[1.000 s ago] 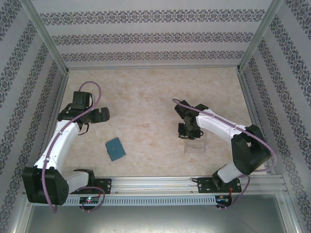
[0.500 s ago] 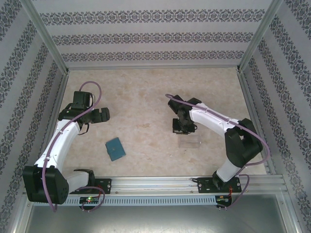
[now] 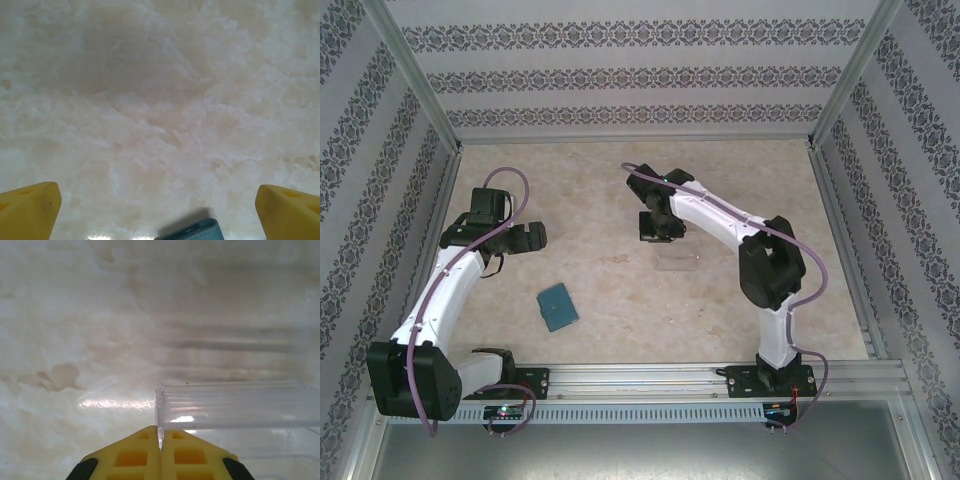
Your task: Take the credit cards out of the card holder
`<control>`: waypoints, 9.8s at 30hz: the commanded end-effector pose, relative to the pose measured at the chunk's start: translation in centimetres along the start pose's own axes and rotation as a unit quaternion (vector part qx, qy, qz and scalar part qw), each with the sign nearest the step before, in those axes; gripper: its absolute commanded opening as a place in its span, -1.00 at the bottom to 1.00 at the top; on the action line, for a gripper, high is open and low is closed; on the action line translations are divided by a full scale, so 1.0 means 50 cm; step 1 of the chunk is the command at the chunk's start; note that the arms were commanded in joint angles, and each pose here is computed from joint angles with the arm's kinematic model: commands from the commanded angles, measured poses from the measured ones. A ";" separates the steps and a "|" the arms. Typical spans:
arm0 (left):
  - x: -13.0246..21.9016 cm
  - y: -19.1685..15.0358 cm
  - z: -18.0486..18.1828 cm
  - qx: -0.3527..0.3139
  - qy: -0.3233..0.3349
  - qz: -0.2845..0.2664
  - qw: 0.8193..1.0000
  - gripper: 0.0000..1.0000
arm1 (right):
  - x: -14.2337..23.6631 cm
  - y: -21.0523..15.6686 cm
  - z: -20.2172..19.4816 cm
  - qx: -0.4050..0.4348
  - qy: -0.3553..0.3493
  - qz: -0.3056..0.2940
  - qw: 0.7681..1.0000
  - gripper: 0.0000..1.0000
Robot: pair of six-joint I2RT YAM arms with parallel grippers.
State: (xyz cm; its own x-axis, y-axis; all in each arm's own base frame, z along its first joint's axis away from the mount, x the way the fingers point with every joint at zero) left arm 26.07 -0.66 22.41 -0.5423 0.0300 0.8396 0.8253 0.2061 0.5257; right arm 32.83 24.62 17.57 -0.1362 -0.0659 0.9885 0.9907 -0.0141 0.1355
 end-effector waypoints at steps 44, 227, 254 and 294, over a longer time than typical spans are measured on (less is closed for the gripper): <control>-0.027 -0.018 0.003 -0.005 0.005 0.056 0.998 1.00 | -0.025 0.134 0.125 0.031 0.002 -0.030 0.999 -0.59; -0.113 -0.219 -0.506 -0.098 -0.117 0.228 0.962 -0.91 | -0.063 -0.162 -0.114 -0.070 0.191 0.045 0.978 -0.40; -0.148 -0.236 -0.502 -0.088 -0.132 0.246 0.956 -0.94 | -0.067 -0.220 -0.123 -0.089 0.282 -0.007 0.955 -0.11; -0.135 -0.235 -0.498 -0.085 -0.151 0.237 0.956 -0.96 | -0.105 -0.244 -0.109 -0.090 0.369 -0.003 0.925 -0.29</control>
State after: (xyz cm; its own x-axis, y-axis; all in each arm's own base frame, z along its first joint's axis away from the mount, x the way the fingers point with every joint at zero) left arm 23.75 -27.97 13.21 -0.0773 0.3427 0.9363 0.9914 -0.0733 0.1087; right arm 21.80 19.57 10.91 -0.1803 -0.7318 0.6572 0.9807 -0.1849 0.0632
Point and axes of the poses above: each hand's point on the last joint's axis, 136 mm out from that joint toward the fingers, its own x axis back along the fingers, its own z axis along the line the jaws close on, y = z × x, the point moved 8 cm from there along x, back along the fingers, and after that the axes turned 1 degree about x, right-handed, at the moved point
